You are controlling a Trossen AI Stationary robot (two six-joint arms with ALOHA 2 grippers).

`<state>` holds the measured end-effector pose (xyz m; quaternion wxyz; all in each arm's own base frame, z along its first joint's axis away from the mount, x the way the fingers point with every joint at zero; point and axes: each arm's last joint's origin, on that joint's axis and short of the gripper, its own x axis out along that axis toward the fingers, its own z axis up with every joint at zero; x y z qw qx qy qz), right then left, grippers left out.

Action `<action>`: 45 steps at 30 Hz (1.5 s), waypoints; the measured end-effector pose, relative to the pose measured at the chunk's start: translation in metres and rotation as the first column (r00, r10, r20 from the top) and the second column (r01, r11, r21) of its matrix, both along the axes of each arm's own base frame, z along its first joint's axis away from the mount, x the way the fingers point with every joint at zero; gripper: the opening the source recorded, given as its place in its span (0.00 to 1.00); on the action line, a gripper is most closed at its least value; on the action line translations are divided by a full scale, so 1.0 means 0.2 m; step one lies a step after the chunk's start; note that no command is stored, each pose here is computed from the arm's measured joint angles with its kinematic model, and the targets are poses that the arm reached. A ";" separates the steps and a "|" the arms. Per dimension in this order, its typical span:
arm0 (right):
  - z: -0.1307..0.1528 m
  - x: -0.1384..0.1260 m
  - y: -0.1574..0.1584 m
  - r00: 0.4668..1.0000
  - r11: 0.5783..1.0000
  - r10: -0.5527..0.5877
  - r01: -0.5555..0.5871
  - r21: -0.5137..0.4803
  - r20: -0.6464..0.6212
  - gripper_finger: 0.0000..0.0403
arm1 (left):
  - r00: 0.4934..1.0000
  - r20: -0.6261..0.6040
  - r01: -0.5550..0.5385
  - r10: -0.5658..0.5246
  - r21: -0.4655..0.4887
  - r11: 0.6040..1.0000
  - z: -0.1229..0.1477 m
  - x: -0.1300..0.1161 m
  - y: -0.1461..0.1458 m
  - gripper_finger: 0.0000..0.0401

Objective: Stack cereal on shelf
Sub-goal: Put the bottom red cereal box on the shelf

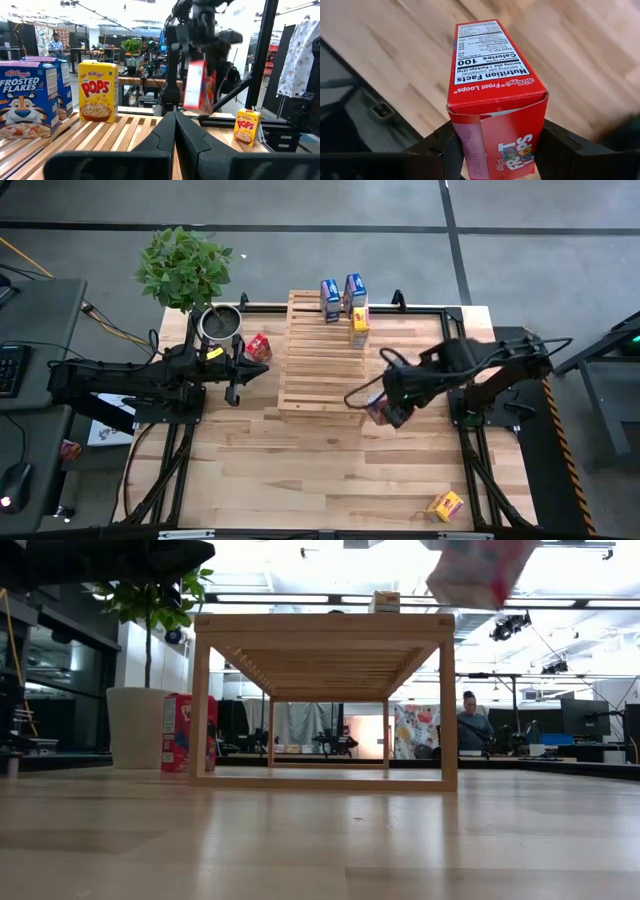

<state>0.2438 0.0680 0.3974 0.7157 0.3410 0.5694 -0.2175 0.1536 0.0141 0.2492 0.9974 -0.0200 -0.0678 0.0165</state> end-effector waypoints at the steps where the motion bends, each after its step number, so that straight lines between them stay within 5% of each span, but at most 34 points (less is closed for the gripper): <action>1: -0.04 0.00 0.02 0.999 1.000 0.000 0.001 0.020 -0.035 0.46 | 1.000 -0.001 0.000 0.000 0.000 1.000 0.00 0.00 0.00 0.00; 11: -0.49 -0.10 0.17 0.890 0.974 0.017 0.088 0.208 -0.456 0.46 | 1.000 0.003 0.001 -0.001 -0.007 1.000 0.00 0.00 0.00 0.00; 17: -0.58 -0.01 0.21 0.968 0.977 0.110 -0.063 0.204 -0.226 0.46 | 1.000 0.005 0.001 -0.001 -0.007 1.000 0.00 0.00 0.00 0.00; 26: -0.45 0.03 0.11 0.993 0.990 0.076 -0.085 -0.109 -0.088 0.46 | 1.000 0.005 0.001 -0.001 -0.007 1.000 0.00 0.00 0.00 0.00; 45: -0.28 0.07 0.06 0.993 0.984 0.114 -0.108 -0.145 0.038 0.46 | 1.000 0.005 0.001 -0.001 -0.007 1.000 0.00 0.00 0.00 0.00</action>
